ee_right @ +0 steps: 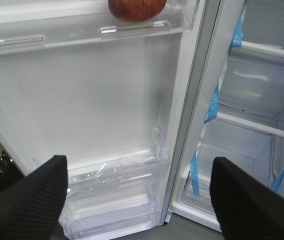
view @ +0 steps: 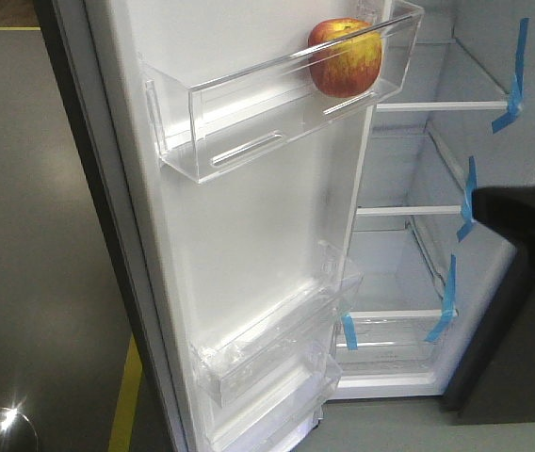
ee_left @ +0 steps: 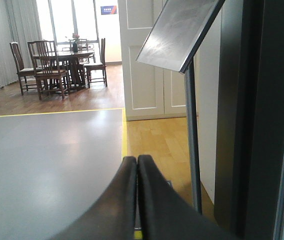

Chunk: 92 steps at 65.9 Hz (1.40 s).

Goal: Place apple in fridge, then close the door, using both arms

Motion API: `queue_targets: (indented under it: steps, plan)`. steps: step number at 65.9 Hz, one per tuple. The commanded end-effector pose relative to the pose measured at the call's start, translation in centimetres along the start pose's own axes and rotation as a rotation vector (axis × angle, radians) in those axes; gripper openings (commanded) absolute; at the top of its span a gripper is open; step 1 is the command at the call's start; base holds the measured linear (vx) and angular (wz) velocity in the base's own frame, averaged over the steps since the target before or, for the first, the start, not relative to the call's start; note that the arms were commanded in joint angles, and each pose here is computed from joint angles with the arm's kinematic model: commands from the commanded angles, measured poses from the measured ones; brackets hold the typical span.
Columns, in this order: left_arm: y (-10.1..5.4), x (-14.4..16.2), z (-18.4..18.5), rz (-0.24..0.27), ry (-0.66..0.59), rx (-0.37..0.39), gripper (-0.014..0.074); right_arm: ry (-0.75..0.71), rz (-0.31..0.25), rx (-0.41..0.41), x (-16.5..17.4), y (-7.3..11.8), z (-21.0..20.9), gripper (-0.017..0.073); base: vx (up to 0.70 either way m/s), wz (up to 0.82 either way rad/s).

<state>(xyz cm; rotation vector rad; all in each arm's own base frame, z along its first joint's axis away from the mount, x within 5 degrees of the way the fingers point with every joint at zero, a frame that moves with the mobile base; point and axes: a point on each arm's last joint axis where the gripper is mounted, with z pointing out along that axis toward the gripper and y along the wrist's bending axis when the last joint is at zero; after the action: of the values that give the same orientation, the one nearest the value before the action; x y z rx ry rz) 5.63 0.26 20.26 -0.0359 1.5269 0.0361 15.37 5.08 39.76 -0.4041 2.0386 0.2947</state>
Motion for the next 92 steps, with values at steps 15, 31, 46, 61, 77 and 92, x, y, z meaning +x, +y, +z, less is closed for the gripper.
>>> queue_targets:
  steps: [15, 31, 46, 61, 77, 92]
  plan:
    - [0.0, 0.2, 0.1, -0.009, -0.046, -0.001, -0.0006, -0.131, 0.008, -0.007, 4.9, 1.4, -4.8, 0.0558, 0.00, 0.00]
    - [0.0, 0.2, 0.1, -0.009, -0.046, -0.001, -0.0006, -0.081, -0.023, -0.050, 8.5, 2.7, -7.9, 0.0558, 0.00, 0.00]
    - [0.0, 0.2, 0.1, -0.009, -0.046, -0.001, -0.0006, -0.038, -0.048, -0.085, 10.6, 3.5, -10.0, 0.0558, 0.00, 0.00]
    - [0.0, 0.2, 0.1, -0.009, -0.046, -0.001, -0.0006, 0.014, -0.058, -0.104, 11.6, 3.9, -10.6, 0.0558, 0.00, 0.00]
    - [0.0, 0.2, 0.1, -0.009, -0.046, -0.001, -0.0006, 0.038, -0.058, -0.113, 11.8, 3.9, -10.6, 0.0558, 0.00, 0.00]
    - [0.0, 0.2, 0.1, -0.009, -0.047, -0.001, -0.0006, 0.038, -0.058, -0.113, 11.8, 3.9, -10.6, 0.0558, 0.00, 0.00]
